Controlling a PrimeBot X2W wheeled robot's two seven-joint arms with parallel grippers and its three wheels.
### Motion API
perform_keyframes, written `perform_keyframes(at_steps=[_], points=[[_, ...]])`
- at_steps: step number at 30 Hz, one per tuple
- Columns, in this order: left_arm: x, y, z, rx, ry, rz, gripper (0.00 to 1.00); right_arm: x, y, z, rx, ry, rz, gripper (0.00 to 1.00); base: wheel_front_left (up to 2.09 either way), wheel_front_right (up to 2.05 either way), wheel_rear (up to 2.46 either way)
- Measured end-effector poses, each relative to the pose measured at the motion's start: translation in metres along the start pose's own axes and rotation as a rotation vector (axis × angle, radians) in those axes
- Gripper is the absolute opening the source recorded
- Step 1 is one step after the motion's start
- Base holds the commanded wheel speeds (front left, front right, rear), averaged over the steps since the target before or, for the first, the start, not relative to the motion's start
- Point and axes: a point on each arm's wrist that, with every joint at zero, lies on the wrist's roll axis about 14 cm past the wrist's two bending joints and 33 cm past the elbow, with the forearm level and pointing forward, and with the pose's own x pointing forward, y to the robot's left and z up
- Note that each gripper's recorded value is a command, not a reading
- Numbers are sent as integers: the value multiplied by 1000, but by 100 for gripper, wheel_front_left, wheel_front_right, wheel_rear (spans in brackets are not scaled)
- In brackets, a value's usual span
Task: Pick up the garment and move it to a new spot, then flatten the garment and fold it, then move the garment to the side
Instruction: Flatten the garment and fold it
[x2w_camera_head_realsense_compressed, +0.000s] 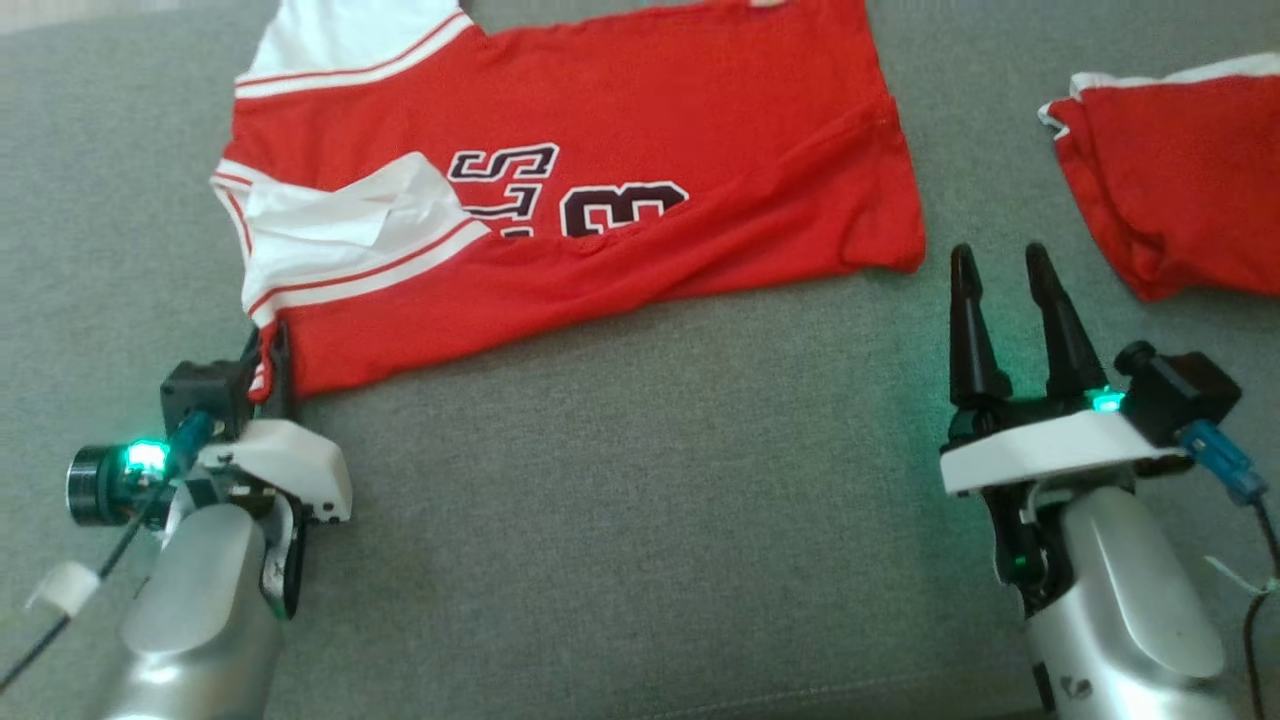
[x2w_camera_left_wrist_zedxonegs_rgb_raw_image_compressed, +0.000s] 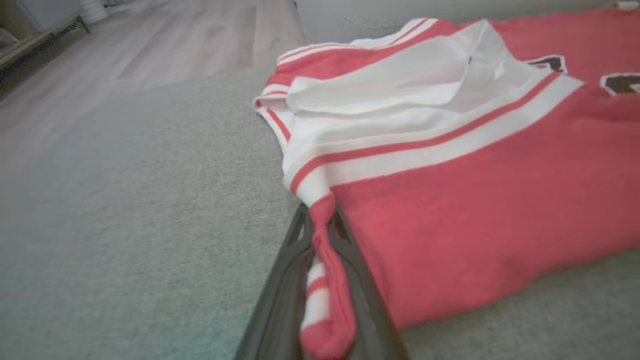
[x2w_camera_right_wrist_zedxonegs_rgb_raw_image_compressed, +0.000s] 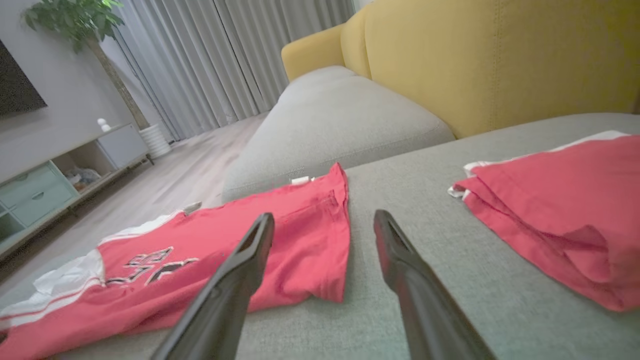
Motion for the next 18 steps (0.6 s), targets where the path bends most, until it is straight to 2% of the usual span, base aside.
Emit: perform_keyframes(at_steps=[8, 12, 18], points=[[-13, -1, 57, -22, -238, -7, 0, -4, -15, -24, -51, 123, -42, 100, 0, 0, 0], [-18, -4, 85, -22, -332, -21, 0, 10, -21, -31, -53, 205, -60, 100, 0, 0, 0], [-25, -11, 108, -7, -412, -52, 0, 32, -9, -47, -35, 316, -31, 100, 0, 0, 0]])
